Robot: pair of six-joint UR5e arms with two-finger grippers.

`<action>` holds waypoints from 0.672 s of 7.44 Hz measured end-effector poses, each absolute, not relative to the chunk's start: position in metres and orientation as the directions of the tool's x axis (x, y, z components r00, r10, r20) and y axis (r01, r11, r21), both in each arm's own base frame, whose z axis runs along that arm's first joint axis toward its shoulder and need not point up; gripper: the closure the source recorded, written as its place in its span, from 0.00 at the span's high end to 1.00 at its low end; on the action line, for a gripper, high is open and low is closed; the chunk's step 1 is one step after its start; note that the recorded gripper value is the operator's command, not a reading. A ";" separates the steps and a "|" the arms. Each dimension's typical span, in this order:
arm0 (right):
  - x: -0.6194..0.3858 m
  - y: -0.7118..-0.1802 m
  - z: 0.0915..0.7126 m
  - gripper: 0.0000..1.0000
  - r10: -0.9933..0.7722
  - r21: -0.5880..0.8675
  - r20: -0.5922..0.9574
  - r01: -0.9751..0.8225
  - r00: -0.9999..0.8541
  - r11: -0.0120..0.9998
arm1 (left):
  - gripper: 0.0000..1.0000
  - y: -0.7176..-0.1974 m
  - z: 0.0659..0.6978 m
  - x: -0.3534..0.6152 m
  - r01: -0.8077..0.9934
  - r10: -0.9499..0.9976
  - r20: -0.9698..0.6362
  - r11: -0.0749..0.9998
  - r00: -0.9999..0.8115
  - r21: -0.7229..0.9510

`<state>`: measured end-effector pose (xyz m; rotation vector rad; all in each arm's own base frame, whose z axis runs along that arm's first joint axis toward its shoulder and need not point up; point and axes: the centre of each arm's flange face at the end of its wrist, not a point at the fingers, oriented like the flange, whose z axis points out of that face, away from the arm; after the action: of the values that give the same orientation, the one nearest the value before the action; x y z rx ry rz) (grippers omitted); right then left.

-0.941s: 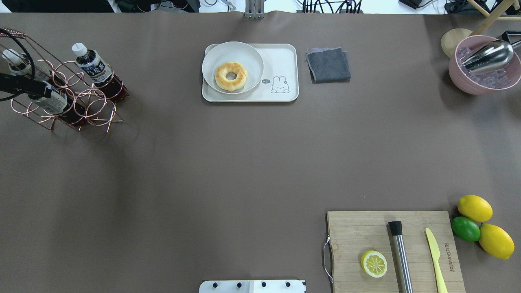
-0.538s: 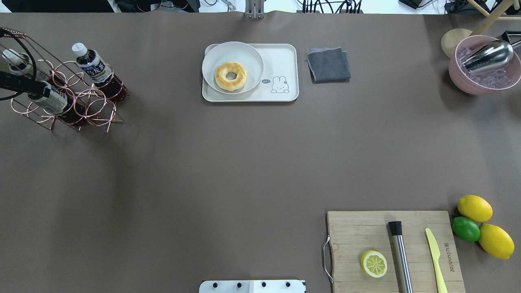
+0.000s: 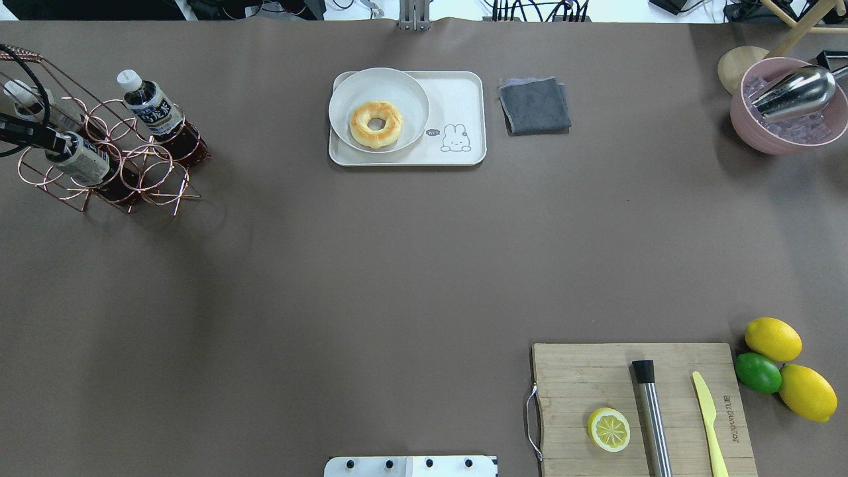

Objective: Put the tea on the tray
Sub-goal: 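Lower the left gripper onto a dark tea bottle in the copper rack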

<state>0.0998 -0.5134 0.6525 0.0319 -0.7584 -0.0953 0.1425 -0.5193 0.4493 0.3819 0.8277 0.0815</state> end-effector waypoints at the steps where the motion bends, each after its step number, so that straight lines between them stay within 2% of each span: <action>1: 0.100 -0.513 0.653 1.00 -0.097 0.062 0.685 0.075 0.722 0.995 | 0.01 -0.519 0.449 0.141 0.079 0.217 -0.703 0.929 0.677 0.362; 5: 0.100 -0.512 0.655 1.00 -0.095 0.059 0.686 0.075 0.722 0.995 | 0.00 -0.522 0.446 0.134 0.091 0.206 -0.703 0.928 0.681 0.360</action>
<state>0.0998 -0.5125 0.6546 0.0278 -0.7589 -0.0939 0.1337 -0.5219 0.4460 0.3861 0.8251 0.0668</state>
